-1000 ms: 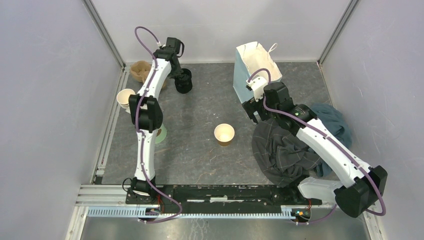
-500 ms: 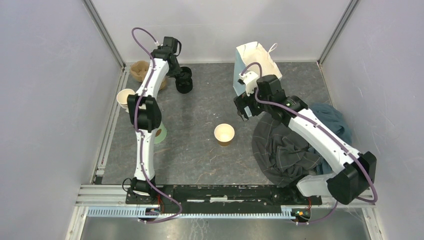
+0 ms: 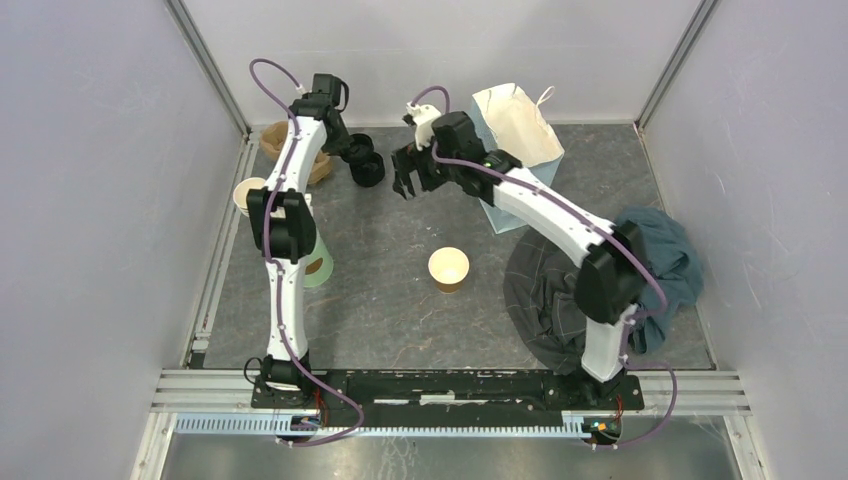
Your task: Pack the takeout coffee
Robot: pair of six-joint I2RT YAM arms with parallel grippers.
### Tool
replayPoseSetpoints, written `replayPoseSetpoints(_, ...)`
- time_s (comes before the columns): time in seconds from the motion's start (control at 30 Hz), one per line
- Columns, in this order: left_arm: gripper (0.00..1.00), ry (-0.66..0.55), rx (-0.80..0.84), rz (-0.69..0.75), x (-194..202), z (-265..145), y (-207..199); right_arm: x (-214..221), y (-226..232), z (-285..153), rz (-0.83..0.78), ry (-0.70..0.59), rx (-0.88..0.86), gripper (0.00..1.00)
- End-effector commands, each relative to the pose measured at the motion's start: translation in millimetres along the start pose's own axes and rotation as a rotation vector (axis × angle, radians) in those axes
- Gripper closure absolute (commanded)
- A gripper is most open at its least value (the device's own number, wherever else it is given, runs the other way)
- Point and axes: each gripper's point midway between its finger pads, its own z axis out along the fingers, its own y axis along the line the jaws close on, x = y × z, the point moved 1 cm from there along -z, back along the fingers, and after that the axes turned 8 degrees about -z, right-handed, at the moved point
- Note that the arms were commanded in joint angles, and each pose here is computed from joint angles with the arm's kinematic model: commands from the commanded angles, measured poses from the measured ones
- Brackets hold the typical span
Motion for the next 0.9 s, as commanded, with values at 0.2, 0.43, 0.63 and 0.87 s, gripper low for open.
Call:
replayPoseSetpoints(0.2,0.98,-0.011,0.08,-0.067,-10,-22,-13,-63,-8,108,0.345,-0.277,-0.02,0.1)
replayPoseSetpoints(0.43,0.98,-0.007,0.083,-0.078,-12,-27,-9,-60,-6,149,0.524,-0.359,-0.078,0.18)
replayPoseSetpoints(0.63,0.98,0.017,0.084,-0.085,-6,-27,-7,-46,-7,172,0.629,-0.362,-0.125,0.29)
replayPoseSetpoints(0.87,0.98,0.029,0.105,-0.097,-7,-25,-9,-27,-15,186,0.678,-0.341,-0.131,0.36)
